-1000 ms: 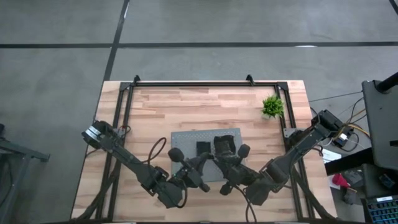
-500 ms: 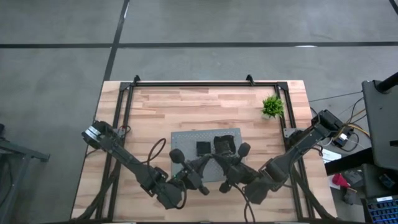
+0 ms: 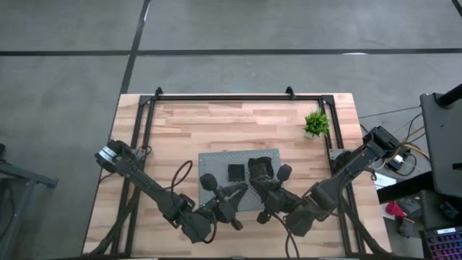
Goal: Pick & Place Mini shaped plates
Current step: Stack the drop shaped plate on top of the drop shaped plate on the shelf
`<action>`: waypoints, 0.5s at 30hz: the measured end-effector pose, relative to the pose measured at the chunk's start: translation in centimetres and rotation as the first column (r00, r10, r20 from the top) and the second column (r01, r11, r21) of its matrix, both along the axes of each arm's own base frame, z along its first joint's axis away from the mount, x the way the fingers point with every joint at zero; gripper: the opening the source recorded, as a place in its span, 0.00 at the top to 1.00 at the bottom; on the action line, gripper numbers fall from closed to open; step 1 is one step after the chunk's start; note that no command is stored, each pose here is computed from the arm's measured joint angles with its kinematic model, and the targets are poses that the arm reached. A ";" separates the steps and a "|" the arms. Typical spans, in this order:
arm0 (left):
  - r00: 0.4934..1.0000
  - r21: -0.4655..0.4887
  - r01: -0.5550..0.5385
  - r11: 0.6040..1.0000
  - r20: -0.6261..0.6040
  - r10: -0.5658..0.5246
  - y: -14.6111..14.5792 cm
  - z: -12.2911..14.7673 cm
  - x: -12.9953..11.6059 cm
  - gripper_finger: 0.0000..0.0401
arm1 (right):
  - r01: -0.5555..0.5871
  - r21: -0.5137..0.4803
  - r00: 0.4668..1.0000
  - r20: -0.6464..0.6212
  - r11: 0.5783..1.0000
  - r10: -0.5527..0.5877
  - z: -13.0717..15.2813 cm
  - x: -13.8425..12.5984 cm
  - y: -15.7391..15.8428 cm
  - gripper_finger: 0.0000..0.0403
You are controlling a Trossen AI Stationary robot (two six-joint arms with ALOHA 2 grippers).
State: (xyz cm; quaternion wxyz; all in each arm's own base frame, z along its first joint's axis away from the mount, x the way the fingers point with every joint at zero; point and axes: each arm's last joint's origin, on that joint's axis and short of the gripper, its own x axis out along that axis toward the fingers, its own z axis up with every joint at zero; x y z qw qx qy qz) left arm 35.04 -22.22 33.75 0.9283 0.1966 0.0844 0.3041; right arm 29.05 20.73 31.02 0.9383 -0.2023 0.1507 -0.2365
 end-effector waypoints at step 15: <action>0.998 0.009 0.054 0.998 -0.008 -0.054 -1.1 0.4 -0.6 0.53 | -0.162 0.211 0.979 -0.092 0.964 0.184 2.8 -3.0 -2.7 0.98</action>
